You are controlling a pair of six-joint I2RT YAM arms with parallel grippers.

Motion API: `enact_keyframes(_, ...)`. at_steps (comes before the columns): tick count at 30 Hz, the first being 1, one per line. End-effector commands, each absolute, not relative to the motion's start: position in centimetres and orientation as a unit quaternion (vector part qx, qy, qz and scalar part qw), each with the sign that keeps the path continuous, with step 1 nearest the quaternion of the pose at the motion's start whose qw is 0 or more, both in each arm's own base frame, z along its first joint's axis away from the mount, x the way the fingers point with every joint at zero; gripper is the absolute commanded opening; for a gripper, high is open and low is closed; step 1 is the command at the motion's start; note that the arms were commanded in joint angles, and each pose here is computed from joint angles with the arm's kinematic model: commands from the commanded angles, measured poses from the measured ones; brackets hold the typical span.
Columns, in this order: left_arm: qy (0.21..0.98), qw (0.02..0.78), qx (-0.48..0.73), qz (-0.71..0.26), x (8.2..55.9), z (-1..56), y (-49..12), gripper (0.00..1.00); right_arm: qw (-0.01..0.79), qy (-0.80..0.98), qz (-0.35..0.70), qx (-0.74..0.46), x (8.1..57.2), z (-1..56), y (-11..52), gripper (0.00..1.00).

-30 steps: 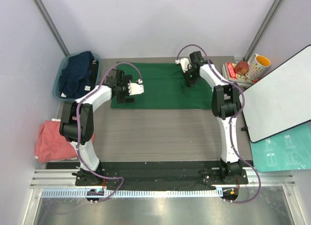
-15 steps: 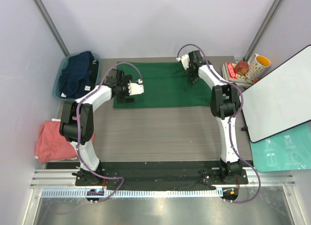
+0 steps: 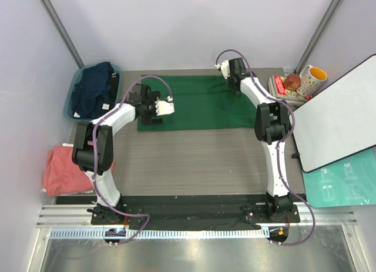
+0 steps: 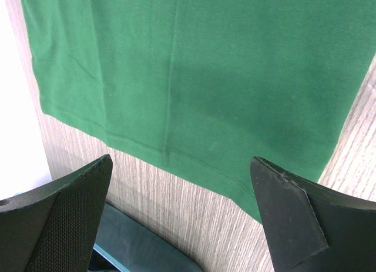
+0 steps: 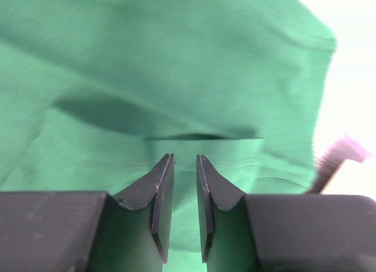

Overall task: Fold and stack the t-shirts
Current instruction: Fold the flattened tshirt in 1/3 of the way

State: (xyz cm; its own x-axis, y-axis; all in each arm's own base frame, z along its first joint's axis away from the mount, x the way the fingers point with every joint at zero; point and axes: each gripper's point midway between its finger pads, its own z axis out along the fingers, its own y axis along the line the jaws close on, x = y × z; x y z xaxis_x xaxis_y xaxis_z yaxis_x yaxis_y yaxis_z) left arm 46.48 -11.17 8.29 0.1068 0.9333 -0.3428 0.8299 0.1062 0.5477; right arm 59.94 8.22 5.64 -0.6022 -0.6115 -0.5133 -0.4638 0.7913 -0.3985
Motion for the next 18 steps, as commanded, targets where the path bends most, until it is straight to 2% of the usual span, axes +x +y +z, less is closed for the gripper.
enact_keyframes(1, 0.655, 0.353, 0.663, 0.082, 46.2, 10.0, -11.5, 1.00, 0.441, 0.848, -0.177, -0.235, 62.7, 17.0, 5.6, 0.27)
enact_keyframes(5, 0.653, 0.347, 0.668, 0.085, 45.2, 10.3, -11.1, 1.00, 0.399, 0.856, -0.145, -0.295, 59.7, 16.3, 5.1, 0.37)
enact_keyframes(6, 0.653, 0.340, 0.672, 0.081, 44.6, 9.9, -11.0, 1.00, 0.378, 0.859, -0.125, -0.322, 58.3, 15.3, 5.3, 0.45)
enact_keyframes(7, 0.649, 0.329, 0.681, 0.077, 43.9, 9.5, -10.8, 1.00, 0.376, 0.851, -0.117, -0.346, 56.9, 16.6, 5.5, 0.46)
enact_keyframes(8, 0.646, 0.326, 0.686, 0.078, 43.3, 9.6, -10.6, 1.00, 0.337, 0.850, -0.115, -0.388, 54.9, 14.1, 5.2, 0.46)
enact_keyframes(10, 0.641, 0.305, 0.701, 0.072, 41.8, 8.0, -10.1, 1.00, 0.317, 0.844, -0.106, -0.419, 52.4, 13.4, 5.1, 0.45)
enact_keyframes(11, 0.640, 0.300, 0.704, 0.071, 41.4, 7.6, -9.9, 1.00, 0.308, 0.836, -0.089, -0.446, 50.3, 13.0, 5.5, 0.39)
enact_keyframes(12, 0.642, 0.293, 0.706, 0.066, 40.9, 6.8, -9.8, 1.00, 0.306, 0.835, -0.082, -0.450, 49.4, 12.9, 5.6, 0.18)
enact_keyframes(13, 0.644, 0.292, 0.704, 0.065, 40.7, 6.5, -9.7, 1.00, 0.305, 0.835, -0.071, -0.453, 48.6, 12.7, 5.9, 0.05)
enact_keyframes(14, 0.648, 0.296, 0.699, 0.066, 40.9, 6.4, -9.7, 1.00, 0.301, 0.836, -0.065, -0.454, 47.5, 12.5, 5.8, 0.01)
enact_keyframes(18, 0.655, 0.301, 0.689, 0.068, 41.7, 6.4, -9.8, 1.00, 0.276, 0.840, -0.037, -0.465, 44.8, 11.1, 6.1, 0.01)
